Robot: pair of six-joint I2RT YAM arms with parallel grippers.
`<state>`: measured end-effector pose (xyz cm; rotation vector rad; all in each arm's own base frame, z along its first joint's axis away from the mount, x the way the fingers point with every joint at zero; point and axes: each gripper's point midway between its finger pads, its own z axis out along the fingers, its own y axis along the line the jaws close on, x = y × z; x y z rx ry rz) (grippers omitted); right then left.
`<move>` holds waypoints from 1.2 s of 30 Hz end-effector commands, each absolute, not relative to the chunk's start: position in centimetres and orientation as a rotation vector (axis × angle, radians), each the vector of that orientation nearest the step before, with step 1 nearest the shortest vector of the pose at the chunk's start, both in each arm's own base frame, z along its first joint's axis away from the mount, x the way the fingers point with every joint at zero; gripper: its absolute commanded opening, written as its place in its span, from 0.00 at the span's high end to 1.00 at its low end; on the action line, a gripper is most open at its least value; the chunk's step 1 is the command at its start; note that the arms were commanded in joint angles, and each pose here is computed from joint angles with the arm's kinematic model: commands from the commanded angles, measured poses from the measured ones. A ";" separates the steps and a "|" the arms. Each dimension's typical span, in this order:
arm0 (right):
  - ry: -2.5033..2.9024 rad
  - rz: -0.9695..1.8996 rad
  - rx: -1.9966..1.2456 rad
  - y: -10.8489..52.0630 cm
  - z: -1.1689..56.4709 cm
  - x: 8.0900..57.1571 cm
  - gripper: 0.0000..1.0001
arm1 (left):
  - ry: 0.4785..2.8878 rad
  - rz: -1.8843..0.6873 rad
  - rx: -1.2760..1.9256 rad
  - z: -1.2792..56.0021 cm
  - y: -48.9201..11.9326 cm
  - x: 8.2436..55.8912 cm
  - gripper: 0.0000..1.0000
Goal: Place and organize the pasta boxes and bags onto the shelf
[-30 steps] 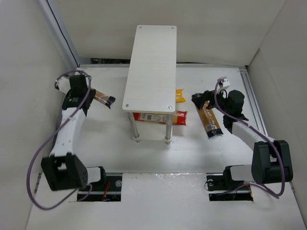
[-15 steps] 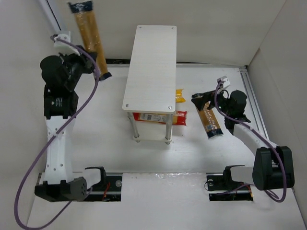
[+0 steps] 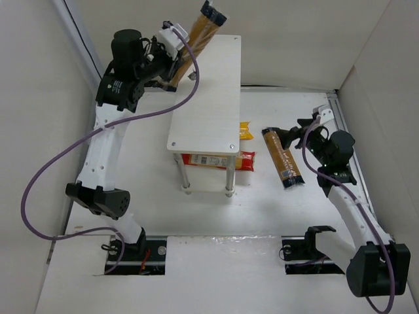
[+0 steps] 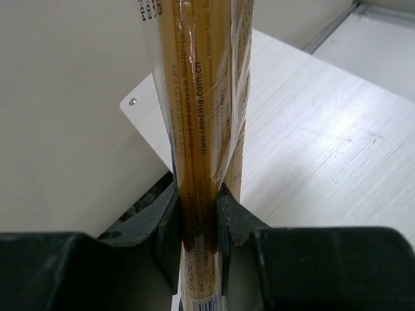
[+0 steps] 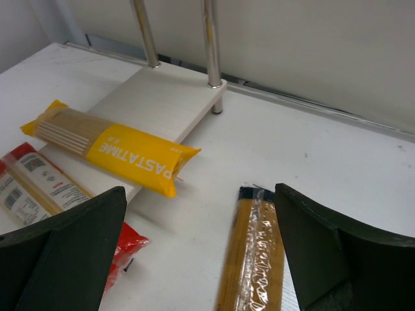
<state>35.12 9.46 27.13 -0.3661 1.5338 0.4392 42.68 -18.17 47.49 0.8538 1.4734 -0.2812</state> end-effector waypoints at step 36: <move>1.612 0.276 -0.200 5.0 24.4 34.3 0.00 | 1.138 0.243 1.282 44.3 -24.9 38.6 0.33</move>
